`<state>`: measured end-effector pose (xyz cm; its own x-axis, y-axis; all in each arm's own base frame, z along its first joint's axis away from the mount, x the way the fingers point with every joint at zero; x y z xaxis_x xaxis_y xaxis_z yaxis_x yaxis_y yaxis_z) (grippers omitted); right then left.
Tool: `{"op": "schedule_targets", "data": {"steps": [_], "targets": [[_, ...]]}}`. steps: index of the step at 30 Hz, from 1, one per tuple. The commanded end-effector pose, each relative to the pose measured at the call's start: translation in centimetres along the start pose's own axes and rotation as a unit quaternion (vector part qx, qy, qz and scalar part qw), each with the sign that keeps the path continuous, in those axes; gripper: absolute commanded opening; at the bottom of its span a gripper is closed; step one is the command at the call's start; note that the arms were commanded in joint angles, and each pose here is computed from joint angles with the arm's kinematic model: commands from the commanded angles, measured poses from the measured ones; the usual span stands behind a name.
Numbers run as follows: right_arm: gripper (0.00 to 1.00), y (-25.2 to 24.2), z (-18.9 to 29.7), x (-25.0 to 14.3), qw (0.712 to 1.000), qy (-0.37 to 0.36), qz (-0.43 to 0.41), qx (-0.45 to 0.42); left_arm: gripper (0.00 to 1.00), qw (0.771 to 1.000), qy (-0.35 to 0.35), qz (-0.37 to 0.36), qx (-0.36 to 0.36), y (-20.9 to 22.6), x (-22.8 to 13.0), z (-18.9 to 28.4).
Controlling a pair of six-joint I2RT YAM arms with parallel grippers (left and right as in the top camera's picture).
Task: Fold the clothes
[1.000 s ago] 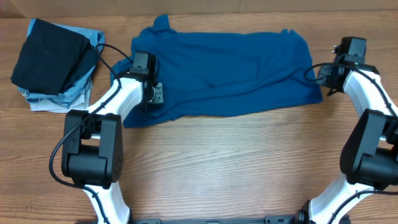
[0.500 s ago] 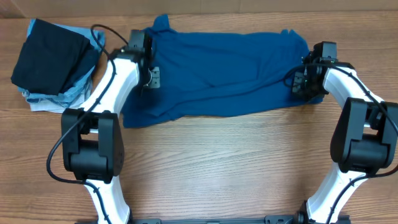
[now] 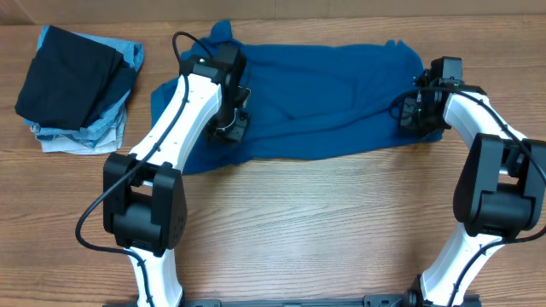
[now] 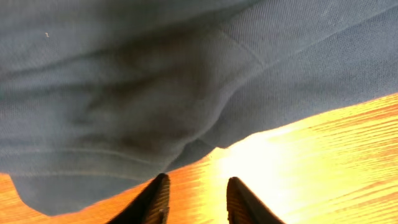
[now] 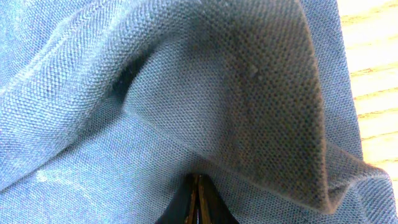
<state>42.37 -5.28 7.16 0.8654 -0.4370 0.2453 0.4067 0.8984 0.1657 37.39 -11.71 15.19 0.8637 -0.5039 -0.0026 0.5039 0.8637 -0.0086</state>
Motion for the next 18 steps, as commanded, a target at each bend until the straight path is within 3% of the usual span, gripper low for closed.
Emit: {"op": "schedule_targets", "data": {"steps": [1,9,11,15,17,18], "targets": [[0.04,0.2,-0.8,-0.1,1.000,0.009,0.001,0.011,0.41,0.999,-0.020,-0.043,0.004,0.0,0.8,-0.6],[0.04,0.2,-0.8,0.1,1.000,0.005,0.001,0.012,0.38,0.992,-0.034,-0.120,0.029,-1.8,1.0,-5.0],[0.04,0.2,-0.8,0.1,1.000,0.005,0.001,0.012,0.43,0.989,-0.029,-0.129,0.062,-1.9,1.1,-5.3],[0.04,0.2,-0.8,0.1,1.000,0.005,0.001,0.012,0.43,0.985,-0.030,-0.126,0.115,-1.3,1.5,-5.6],[0.04,0.2,-0.8,0.1,1.000,0.005,0.001,0.012,0.34,0.981,-0.030,-0.123,0.147,-0.6,1.6,-5.4],[0.04,0.2,-0.8,0.1,1.000,0.005,0.001,0.012,0.17,0.980,-0.029,-0.122,0.154,-0.5,1.6,-5.3]]}}
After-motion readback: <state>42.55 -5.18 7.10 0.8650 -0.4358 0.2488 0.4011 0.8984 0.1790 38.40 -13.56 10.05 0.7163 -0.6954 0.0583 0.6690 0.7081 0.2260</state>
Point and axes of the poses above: each gripper's point midway between its finger pads, its own z axis back along the fingers, its own y axis along the line the jaws close on, x = y × z, the point moved 7 cm from there along z, back along the fingers, and after that the axes turned 14 degrees about -z, right-handed, at the moved point
